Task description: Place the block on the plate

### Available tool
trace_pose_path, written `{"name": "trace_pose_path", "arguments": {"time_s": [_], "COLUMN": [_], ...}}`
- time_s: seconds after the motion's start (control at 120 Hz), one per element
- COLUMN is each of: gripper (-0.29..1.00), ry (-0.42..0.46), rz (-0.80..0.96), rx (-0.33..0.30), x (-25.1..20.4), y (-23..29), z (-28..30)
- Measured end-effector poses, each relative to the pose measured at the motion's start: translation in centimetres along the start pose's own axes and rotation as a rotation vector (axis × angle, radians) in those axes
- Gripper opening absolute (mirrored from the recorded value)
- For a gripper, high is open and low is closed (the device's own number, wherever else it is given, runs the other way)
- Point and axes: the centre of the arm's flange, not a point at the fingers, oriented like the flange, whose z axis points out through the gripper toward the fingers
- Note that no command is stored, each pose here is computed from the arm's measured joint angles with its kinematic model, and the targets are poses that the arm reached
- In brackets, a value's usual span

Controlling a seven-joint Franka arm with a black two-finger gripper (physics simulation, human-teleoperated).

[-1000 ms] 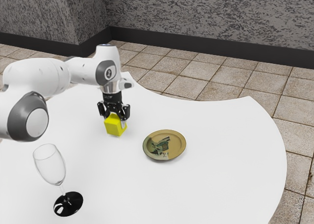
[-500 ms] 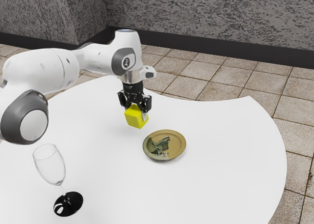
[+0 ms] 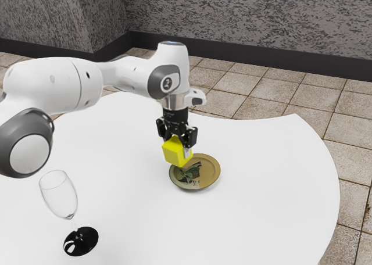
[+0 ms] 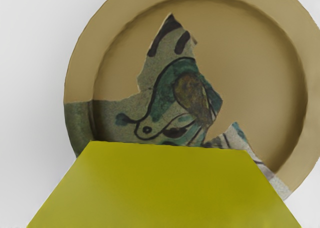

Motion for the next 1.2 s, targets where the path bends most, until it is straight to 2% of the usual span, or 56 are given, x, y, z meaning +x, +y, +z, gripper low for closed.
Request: {"name": "trace_pose_path", "arguments": {"time_s": [0.333, 0.967, 1.2], "gripper": [0.4, 0.41, 0.56], "ry": [-0.037, -0.034, -0.029], "rz": [0.012, 0.001, 0.007], "rx": [0.007, 0.005, 0.002], "x": [0.0, 2.8, 2.9], "y": [1.5, 1.2, 1.4], "z": [2.6, 6.1, 5.9]}}
